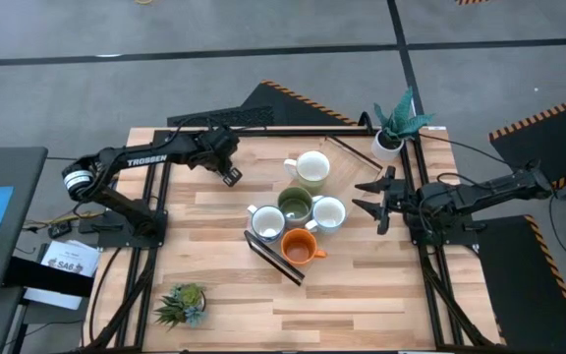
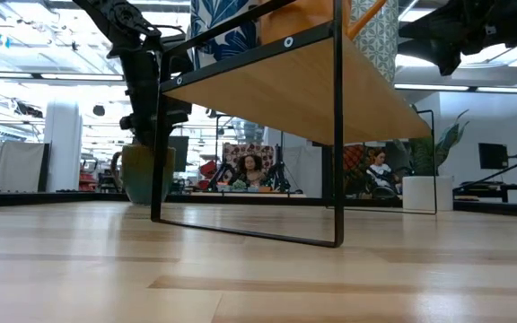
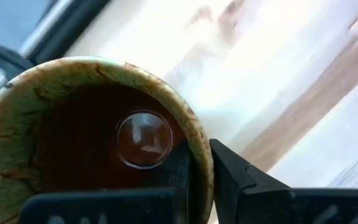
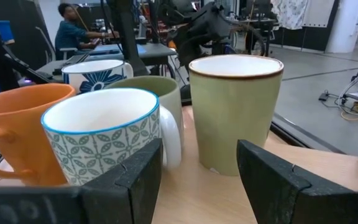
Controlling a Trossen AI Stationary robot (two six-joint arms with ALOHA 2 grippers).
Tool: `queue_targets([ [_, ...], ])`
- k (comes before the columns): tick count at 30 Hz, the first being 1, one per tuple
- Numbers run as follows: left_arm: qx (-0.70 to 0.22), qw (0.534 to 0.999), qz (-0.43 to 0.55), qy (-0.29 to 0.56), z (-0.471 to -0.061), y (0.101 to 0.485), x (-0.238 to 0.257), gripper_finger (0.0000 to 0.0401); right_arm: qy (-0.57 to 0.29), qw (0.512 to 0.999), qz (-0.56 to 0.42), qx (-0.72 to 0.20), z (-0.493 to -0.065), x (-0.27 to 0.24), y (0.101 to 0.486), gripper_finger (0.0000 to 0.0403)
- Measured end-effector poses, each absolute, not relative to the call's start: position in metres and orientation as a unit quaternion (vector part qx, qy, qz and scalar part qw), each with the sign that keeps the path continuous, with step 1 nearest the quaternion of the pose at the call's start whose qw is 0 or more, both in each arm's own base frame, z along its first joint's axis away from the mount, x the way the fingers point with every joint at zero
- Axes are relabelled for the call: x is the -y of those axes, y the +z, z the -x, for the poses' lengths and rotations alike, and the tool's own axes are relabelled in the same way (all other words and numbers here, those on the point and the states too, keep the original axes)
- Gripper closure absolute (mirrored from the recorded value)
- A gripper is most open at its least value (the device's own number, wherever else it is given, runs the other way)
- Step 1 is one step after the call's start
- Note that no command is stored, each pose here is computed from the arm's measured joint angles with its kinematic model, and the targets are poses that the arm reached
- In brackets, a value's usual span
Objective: Place coffee mugs
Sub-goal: Put the green patterned mug on the shelf
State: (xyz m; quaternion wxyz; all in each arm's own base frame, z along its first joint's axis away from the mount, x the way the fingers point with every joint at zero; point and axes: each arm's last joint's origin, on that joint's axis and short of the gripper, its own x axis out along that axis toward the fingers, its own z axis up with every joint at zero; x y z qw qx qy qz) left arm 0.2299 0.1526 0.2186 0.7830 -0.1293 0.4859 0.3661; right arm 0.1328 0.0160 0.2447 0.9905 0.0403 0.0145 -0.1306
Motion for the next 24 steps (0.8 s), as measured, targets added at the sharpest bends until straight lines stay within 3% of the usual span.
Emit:
queue_targets([
  [7, -0.448, 0.809, 0.077, 0.372, -0.248, 0.269, -0.156, 0.0383, -0.130, 0.990, -0.047, 0.005, -0.133, -0.016, 0.249, 0.0173],
  [17, -0.301, 0.880, 0.028, 0.367, -0.275, 0.405, -0.147, 0.0383, -0.129, 0.990, -0.050, 0.012, -0.133, -0.016, 0.250, 0.0173],
  [24, -0.337, 0.890, -0.010, 0.307, -0.342, 0.425, -0.127, 0.0383, -0.129, 0.990, -0.053, 0.021, -0.133, -0.016, 0.252, 0.0173],
])
